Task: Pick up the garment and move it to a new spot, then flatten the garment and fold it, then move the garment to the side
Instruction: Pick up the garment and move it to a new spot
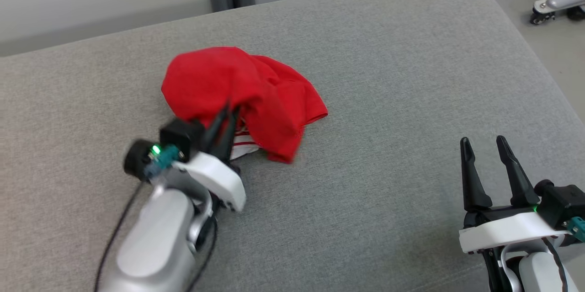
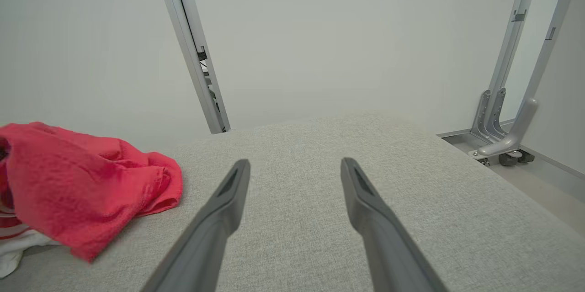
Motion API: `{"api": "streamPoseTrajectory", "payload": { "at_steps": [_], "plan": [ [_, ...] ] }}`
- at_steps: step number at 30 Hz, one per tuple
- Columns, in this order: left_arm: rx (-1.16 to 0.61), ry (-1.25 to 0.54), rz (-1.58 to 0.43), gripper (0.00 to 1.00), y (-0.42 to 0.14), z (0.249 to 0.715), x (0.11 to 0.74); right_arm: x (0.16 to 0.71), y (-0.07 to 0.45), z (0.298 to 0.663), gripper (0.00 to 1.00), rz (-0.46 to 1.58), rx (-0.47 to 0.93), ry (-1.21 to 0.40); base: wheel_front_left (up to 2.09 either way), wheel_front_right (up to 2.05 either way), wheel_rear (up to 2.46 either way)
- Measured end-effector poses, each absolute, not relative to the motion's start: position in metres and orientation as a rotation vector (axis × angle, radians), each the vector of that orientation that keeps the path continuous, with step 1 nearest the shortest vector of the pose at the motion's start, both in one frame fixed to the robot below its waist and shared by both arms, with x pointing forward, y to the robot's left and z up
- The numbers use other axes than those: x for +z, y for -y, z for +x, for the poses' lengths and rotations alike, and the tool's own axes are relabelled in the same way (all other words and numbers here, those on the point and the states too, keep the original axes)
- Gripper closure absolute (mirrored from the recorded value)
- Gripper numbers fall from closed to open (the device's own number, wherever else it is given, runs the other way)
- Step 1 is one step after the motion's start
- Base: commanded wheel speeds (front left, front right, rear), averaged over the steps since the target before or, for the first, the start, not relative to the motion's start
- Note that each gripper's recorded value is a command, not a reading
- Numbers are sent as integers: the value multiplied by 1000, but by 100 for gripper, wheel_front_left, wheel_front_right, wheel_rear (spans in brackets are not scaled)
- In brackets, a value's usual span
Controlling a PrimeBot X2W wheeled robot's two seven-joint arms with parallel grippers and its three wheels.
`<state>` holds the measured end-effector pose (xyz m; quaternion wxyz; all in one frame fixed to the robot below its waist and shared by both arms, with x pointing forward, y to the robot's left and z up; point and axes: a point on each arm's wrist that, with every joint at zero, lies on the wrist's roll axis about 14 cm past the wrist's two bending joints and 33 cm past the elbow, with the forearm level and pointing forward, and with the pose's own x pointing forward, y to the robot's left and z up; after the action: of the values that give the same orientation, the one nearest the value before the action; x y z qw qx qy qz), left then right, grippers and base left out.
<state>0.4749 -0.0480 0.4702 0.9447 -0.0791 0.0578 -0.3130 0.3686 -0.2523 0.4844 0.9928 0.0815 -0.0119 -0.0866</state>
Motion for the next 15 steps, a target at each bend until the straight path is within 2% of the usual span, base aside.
{"api": "streamPoseTrajectory", "payload": {
  "at_steps": [4, 5, 6, 11, 15],
  "plan": [
    [-661, -175, -163, 100, 52, 456, 451, 484, 247, 373, 0, 166, -155, 24, 0, 0, 0],
    [-663, -178, -164, 33, 52, 453, 450, 485, 244, 374, 0, 165, -147, 25, 0, 0, 0],
    [-666, -169, -163, 0, 53, 451, 451, 485, 242, 376, 0, 166, -139, 28, 0, 0, 0],
    [-646, -85, -170, 0, 47, 451, 477, 492, 232, 380, 0, 166, -102, 47, 0, 0, 0],
    [-562, 43, -177, 0, 20, 462, 518, 497, 223, 381, 0, 162, -70, 62, 0, 0, 0]
  ]
}}
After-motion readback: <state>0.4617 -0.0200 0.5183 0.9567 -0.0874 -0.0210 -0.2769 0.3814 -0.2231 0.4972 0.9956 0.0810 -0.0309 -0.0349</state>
